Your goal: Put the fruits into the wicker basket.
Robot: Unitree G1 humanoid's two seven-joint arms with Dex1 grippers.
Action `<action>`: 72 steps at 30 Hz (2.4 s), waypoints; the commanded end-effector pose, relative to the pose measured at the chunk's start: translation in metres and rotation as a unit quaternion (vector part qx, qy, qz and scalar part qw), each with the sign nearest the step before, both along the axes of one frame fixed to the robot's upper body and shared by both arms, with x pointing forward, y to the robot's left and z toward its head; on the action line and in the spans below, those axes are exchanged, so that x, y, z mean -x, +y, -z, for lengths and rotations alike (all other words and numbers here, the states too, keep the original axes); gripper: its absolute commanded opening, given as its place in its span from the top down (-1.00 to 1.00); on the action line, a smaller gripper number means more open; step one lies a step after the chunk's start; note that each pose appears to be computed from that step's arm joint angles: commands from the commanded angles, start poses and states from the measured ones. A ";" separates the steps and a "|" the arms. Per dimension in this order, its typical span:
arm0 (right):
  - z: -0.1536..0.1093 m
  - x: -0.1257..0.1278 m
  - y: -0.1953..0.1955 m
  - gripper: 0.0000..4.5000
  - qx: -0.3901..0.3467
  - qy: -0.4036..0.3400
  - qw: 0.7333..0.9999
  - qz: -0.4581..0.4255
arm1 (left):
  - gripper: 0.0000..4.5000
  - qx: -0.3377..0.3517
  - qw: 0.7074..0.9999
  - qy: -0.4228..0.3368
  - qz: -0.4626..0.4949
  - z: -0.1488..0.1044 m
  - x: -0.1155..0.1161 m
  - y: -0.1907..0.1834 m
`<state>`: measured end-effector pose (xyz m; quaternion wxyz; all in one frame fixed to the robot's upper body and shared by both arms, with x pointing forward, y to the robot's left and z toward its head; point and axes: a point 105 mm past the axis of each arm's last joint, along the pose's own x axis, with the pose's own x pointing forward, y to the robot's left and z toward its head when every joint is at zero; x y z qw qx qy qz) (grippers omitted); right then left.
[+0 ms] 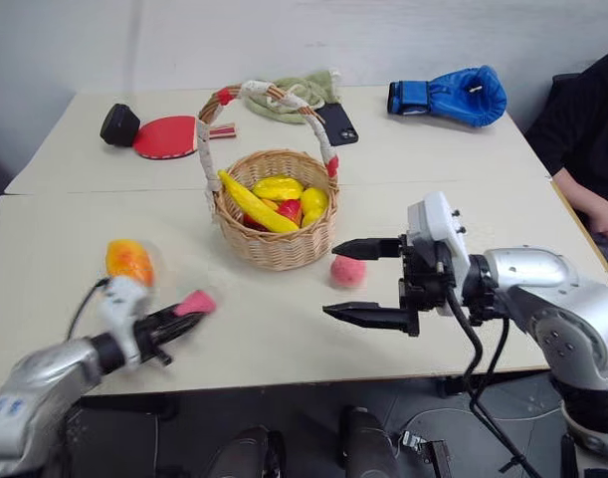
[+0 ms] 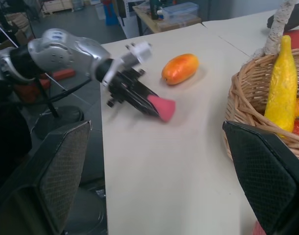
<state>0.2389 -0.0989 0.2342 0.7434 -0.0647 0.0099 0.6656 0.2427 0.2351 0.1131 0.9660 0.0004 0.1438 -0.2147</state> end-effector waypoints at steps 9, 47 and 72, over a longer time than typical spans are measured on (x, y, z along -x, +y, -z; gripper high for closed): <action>-0.006 -0.007 0.017 -1.00 -0.005 -0.021 0.997 -0.072 | 0.56 0.031 0.928 -0.056 -0.368 -0.011 0.030 0.144; -0.008 -0.006 0.014 -1.00 -0.034 -0.036 0.999 -0.003 | -0.60 0.141 0.923 0.132 -0.333 -0.032 -0.085 0.032; -0.013 -0.011 0.008 -1.00 -0.034 -0.062 0.996 0.054 | -0.11 0.038 0.978 -0.014 0.203 -0.138 -0.066 -0.078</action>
